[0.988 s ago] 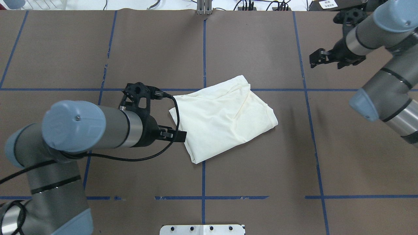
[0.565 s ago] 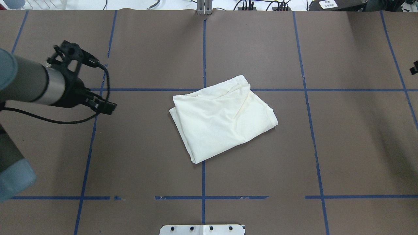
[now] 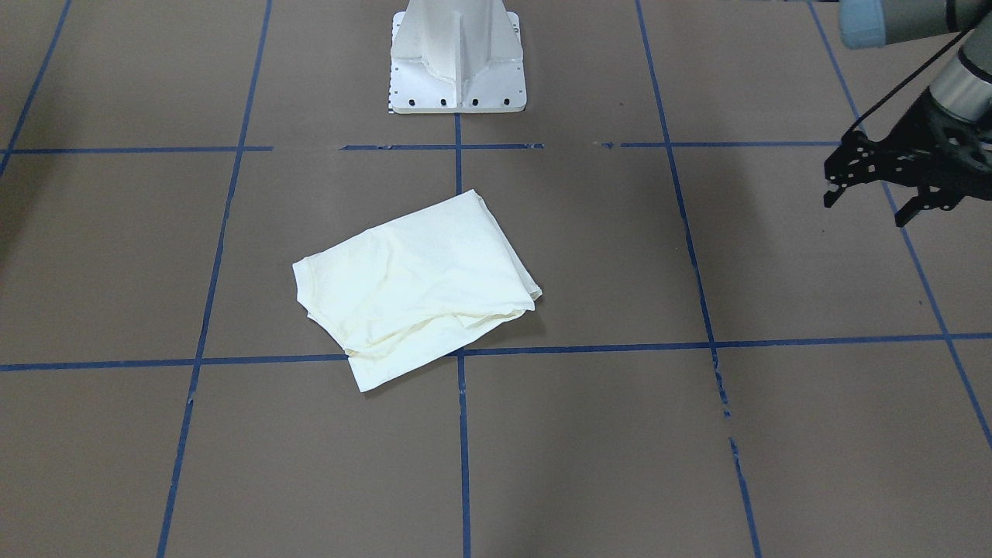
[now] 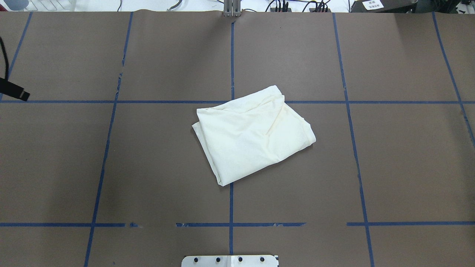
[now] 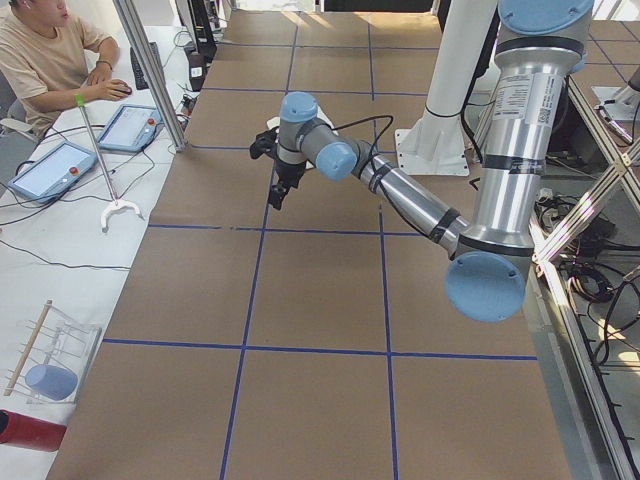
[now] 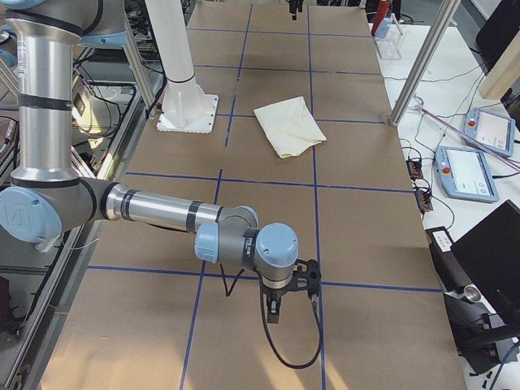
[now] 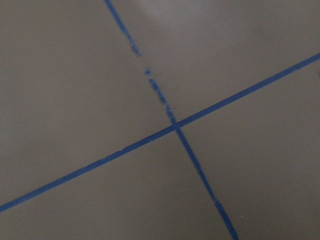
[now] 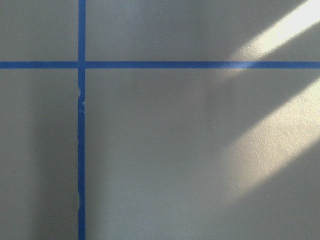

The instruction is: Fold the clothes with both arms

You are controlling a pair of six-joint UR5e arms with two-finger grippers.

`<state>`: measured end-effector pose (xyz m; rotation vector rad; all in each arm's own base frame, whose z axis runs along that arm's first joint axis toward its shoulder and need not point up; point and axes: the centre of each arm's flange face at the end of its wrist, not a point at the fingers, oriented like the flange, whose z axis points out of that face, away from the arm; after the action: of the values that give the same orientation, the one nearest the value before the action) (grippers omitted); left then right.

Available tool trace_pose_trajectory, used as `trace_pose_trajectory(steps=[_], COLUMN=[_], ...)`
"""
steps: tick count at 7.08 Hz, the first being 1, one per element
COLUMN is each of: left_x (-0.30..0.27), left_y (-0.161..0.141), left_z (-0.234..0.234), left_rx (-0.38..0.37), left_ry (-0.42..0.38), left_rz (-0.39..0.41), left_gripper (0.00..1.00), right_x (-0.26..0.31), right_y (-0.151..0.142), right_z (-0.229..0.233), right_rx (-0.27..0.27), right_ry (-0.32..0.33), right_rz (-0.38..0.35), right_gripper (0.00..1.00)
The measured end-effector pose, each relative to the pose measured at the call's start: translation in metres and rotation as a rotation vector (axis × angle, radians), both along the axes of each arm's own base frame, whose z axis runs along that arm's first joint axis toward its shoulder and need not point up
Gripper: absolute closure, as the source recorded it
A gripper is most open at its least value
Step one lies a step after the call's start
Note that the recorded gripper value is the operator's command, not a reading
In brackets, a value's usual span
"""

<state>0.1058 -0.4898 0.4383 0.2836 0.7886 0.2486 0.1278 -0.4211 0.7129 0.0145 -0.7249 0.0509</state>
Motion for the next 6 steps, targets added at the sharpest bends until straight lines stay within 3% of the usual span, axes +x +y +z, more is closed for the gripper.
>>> trace_pose_trajectory(steps=[2,3,4,6], left_x=[-0.077,-0.107,-0.135,-0.178], left_y=[0.007,0.015,0.027,0.052], left_z=[0.088,0.121,0.144,0.170], left_rx=[-0.033,-0.103,-0.166,-0.188], left_ry=[-0.046,-0.051,-0.056,-0.060], left_rz=[0.037,0.027,0.009,0.001], left_gripper=[0.00,0.00,0.00,0.00], right_x=[0.004,0.000,-0.007,-0.020], right_y=[0.001,-0.003,-0.006,-0.011], right_z=[-0.022,-0.034,-0.040,-0.044], right_rx=[-0.033,-0.048,-0.060,-0.068], right_ry=[-0.007,-0.005,-0.003,0.001], right_rz=[0.015,0.011,0.005,-0.015], right_gripper=[0.00,0.00,0.00,0.00])
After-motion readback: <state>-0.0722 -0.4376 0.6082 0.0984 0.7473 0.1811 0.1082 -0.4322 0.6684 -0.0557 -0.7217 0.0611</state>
